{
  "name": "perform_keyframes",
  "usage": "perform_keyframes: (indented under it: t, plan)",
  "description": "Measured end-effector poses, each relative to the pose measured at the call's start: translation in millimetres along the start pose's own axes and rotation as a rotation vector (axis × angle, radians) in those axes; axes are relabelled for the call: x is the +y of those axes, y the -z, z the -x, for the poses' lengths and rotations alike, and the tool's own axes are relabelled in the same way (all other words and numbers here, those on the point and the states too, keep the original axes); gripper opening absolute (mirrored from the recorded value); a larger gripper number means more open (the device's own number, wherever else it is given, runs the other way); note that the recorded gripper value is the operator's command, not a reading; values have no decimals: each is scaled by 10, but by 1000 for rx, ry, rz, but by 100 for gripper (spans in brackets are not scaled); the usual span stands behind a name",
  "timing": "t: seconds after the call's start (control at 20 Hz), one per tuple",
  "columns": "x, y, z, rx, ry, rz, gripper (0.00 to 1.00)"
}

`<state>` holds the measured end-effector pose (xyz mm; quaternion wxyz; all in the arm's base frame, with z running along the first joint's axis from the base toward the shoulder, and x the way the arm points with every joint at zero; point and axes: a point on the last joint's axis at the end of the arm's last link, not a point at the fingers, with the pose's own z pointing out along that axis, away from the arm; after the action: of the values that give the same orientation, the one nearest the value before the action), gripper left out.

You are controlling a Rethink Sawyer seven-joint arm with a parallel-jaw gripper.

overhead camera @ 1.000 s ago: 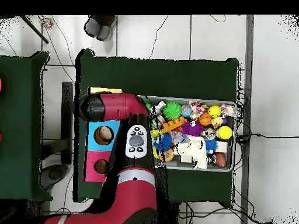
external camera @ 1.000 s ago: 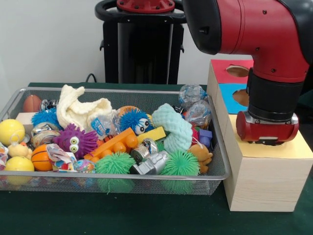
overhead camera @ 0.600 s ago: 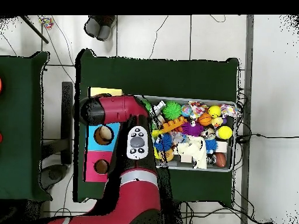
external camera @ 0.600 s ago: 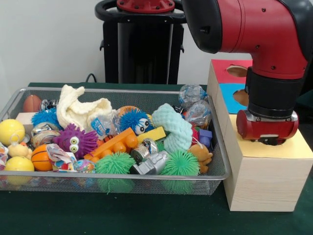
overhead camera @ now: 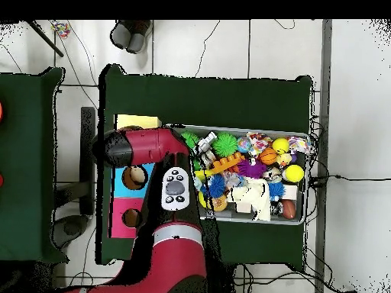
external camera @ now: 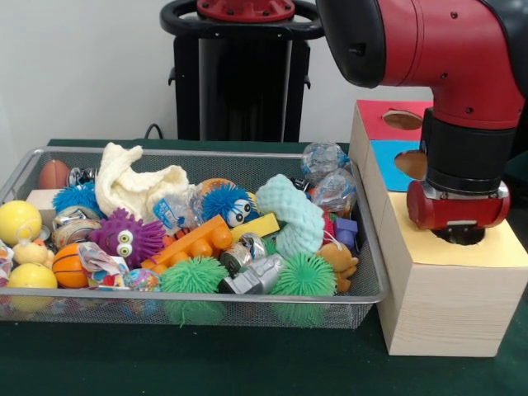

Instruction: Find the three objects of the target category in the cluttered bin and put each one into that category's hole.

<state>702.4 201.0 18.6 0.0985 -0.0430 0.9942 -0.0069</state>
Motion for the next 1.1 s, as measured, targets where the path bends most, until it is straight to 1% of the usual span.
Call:
perform_keyframes:
  t: [0.3, 0.55, 0.6, 0.85, 1.1]
  plan:
    - [-5, 78, -20, -8, -3, 3, 100]
    - [-2, 231, -18, -14, -3, 5, 100]
    - [-1, 308, -18, -18, -2, 6, 100]
    - [-2, 502, -14, -22, -2, 5, 100]
    - [2, 606, -32, -12, -1, 6, 100]
